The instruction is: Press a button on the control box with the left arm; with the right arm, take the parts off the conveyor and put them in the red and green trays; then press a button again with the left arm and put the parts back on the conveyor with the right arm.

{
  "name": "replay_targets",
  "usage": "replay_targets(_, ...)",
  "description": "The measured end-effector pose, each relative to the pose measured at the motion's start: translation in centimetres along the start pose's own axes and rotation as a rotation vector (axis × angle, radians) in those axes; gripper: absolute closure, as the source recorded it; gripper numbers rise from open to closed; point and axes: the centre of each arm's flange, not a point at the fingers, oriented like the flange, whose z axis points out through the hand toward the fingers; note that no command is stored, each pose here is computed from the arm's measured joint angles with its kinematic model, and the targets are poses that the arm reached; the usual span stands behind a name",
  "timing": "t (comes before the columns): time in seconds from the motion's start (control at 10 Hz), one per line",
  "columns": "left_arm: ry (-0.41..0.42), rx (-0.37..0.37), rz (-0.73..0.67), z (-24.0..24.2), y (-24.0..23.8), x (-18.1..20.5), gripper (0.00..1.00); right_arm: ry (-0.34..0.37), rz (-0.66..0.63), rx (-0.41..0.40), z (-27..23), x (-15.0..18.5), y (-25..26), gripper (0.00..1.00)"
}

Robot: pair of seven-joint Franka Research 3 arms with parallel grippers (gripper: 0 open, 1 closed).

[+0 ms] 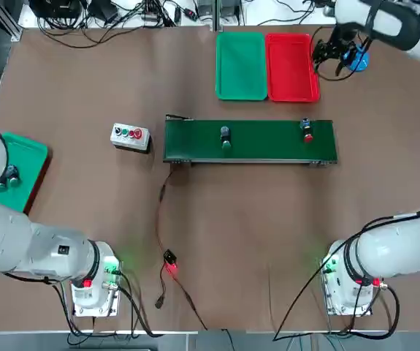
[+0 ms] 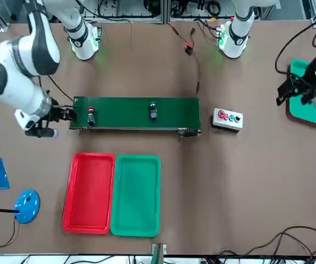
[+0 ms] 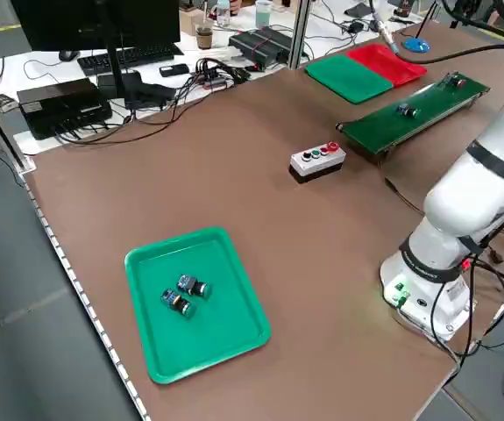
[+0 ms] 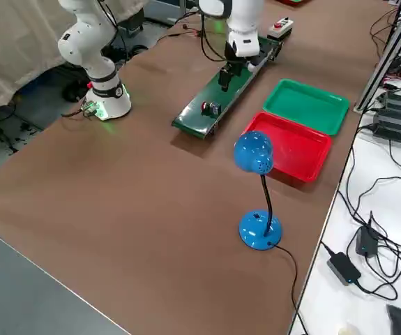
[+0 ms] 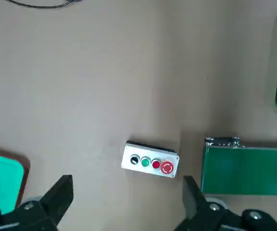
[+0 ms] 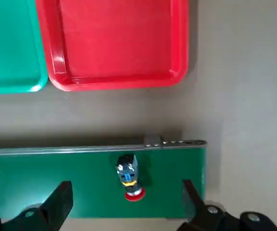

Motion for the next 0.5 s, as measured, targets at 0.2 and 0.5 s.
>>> replay_targets(0.2,-0.016,0.001,0.006,-0.2,-0.2,-1.6,0.0,0.037,0.006,0.007,3.7,-0.7,-0.3,0.0)
replay_targets(0.5,-0.009,0.031,0.02,0.9,-0.5,-1.0,0.0,0.054,0.008,0.0,8.7,-2.3,0.2,0.0)
